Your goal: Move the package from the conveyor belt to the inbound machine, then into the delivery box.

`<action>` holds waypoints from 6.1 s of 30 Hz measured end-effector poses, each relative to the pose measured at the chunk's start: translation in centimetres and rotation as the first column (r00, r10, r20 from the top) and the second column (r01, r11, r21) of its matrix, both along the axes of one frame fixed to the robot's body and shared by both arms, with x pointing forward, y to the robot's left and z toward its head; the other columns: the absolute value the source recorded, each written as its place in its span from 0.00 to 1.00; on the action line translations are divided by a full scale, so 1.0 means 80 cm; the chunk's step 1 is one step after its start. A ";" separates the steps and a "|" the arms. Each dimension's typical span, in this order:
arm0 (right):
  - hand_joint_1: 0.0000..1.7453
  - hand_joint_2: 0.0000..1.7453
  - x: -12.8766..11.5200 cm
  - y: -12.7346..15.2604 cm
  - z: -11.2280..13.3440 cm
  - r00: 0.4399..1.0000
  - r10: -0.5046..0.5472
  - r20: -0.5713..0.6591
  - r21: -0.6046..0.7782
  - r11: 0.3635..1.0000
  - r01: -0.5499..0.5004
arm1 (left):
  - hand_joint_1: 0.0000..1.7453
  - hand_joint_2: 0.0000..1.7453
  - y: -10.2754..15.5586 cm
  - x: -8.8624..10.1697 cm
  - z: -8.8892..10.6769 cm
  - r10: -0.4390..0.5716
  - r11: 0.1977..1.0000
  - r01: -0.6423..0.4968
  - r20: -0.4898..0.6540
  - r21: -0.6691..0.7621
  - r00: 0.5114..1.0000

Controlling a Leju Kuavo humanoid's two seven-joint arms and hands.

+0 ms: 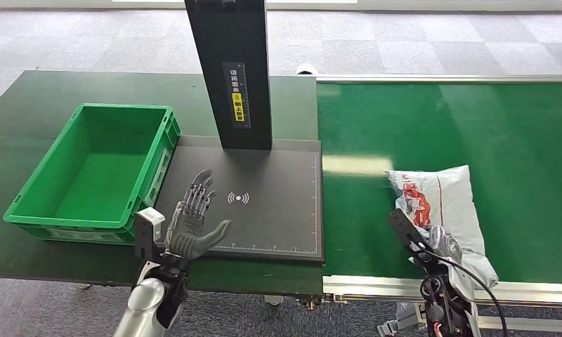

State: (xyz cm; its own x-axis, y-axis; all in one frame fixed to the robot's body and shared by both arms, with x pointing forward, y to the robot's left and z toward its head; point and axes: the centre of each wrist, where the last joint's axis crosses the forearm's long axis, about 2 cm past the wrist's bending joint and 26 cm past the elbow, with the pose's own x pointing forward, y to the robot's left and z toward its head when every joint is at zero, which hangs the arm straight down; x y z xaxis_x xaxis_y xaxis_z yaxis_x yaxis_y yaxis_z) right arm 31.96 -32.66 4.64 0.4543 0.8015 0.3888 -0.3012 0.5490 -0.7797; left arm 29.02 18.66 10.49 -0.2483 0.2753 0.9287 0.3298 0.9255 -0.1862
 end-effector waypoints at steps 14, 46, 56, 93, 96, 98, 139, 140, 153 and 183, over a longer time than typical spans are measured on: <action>1.00 1.00 0.001 0.018 0.011 0.995 0.044 0.089 0.046 0.998 -0.048 | 0.00 1.00 0.004 -0.010 -0.003 0.015 1.000 -0.015 -0.002 -0.005 1.000; 1.00 1.00 -0.034 0.113 0.196 -0.106 0.041 0.993 -0.065 0.968 -0.242 | 0.00 1.00 -0.003 0.003 0.020 0.114 0.989 -0.097 0.162 -0.112 0.980; 1.00 1.00 -0.013 0.195 0.190 -0.061 0.483 0.874 -0.472 0.810 -0.349 | 0.00 1.00 0.004 0.009 0.024 0.197 0.974 -0.171 0.185 -0.151 0.963; 0.42 1.00 0.044 0.221 0.038 0.526 0.836 0.156 -0.446 0.535 -0.717 | 0.00 1.00 0.017 0.007 0.013 0.223 0.965 -0.195 0.155 -0.176 0.962; 0.42 1.00 0.046 0.218 0.038 0.559 0.805 0.198 -0.413 0.586 -0.698 | 0.00 1.00 0.017 0.007 0.013 0.223 0.965 -0.195 0.155 -0.176 0.963; 0.42 1.00 0.047 0.217 0.038 0.568 0.797 0.206 -0.404 0.598 -0.692 | 0.00 1.00 0.017 0.007 0.013 0.223 0.965 -0.195 0.155 -0.176 0.963; 0.00 1.00 -0.028 0.169 0.061 0.800 -0.130 0.585 0.670 -0.478 -0.568 | 0.00 1.00 0.000 0.005 0.006 0.008 0.993 -0.025 0.147 0.119 0.989; 0.00 1.00 -0.029 0.169 0.061 0.800 -0.133 0.585 0.668 -0.480 -0.569 | 0.00 1.00 -0.002 0.004 0.006 -0.019 0.988 -0.004 0.148 0.155 0.989; 0.00 1.00 -0.030 0.167 0.060 0.798 -0.140 0.586 0.665 -0.479 -0.572 | 0.00 1.00 -0.010 0.001 0.003 -0.169 0.945 0.122 0.134 0.304 0.976; 0.00 1.00 -0.026 0.159 0.052 0.830 -0.194 0.523 0.814 -0.175 -0.554 | 1.00 1.00 -0.073 0.025 -0.033 -0.573 0.442 0.498 -0.192 0.747 0.797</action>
State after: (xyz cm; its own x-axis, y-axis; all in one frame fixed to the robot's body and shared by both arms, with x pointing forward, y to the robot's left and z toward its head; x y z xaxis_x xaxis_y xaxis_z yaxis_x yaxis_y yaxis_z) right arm 29.89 -19.93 8.83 -0.0926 -0.6034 0.7920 -0.5023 0.7151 0.4861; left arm 31.03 12.84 7.88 -0.3792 -0.3773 0.8449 0.7871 0.3485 0.5089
